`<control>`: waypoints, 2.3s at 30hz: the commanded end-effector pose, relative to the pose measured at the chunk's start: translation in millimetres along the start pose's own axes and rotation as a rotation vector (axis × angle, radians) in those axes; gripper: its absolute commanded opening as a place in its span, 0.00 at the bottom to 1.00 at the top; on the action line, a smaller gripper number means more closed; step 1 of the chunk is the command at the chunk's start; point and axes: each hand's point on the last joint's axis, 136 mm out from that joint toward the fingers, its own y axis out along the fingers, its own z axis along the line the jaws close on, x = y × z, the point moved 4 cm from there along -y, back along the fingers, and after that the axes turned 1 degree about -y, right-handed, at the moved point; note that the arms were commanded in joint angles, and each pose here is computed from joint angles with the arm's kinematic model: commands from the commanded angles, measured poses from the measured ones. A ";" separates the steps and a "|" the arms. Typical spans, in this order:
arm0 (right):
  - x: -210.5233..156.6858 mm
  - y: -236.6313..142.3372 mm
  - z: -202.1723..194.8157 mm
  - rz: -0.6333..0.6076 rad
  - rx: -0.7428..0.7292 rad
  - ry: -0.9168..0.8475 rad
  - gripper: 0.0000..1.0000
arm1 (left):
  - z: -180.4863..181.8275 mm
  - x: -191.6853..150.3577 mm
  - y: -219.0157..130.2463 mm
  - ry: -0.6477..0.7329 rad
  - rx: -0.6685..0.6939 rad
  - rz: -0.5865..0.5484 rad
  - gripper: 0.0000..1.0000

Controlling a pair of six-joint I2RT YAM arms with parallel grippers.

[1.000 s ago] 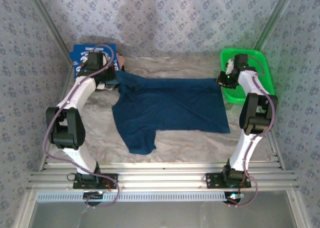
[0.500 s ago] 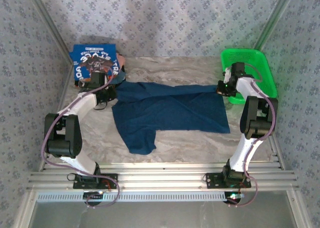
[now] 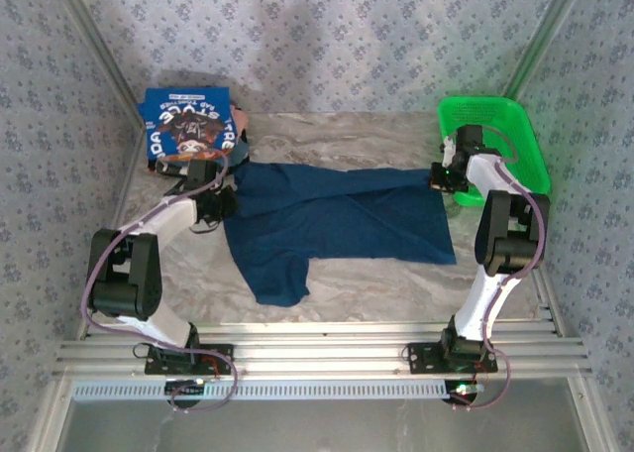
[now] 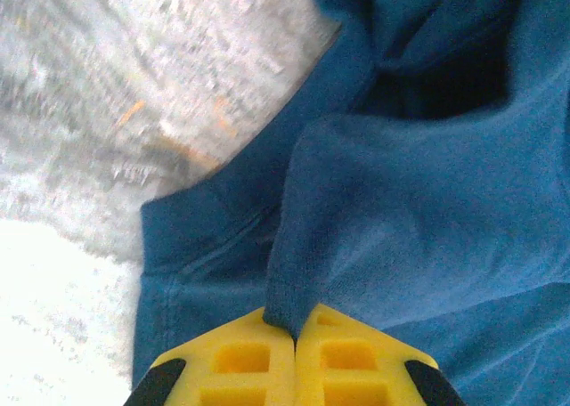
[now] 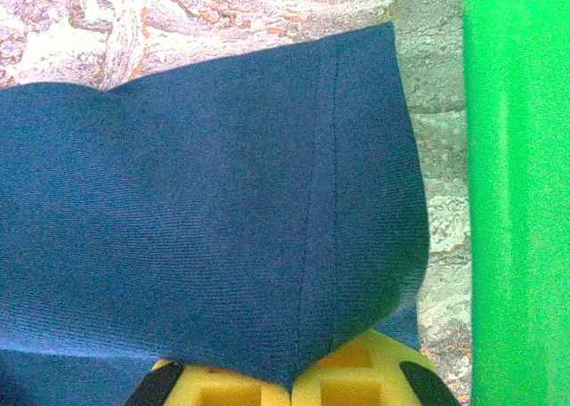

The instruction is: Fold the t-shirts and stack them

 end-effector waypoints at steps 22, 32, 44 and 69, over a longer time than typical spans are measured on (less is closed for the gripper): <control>0.8 14.5 -4.7 0.039 -0.070 -0.023 0.00 | -19.6 -48.9 -9.3 -0.324 -0.149 0.042 0.00; -1.9 17.4 -4.1 0.051 -0.070 -0.022 0.00 | -10.8 -69.6 1.0 -0.372 -0.120 0.058 0.00; -3.8 19.8 -4.9 0.060 -0.073 -0.018 0.00 | 7.7 -92.7 24.4 -0.415 -0.078 0.122 0.00; 10.6 -59.0 87.0 -0.026 0.315 -0.069 0.72 | -46.1 55.0 6.7 -0.294 -0.262 -0.089 0.63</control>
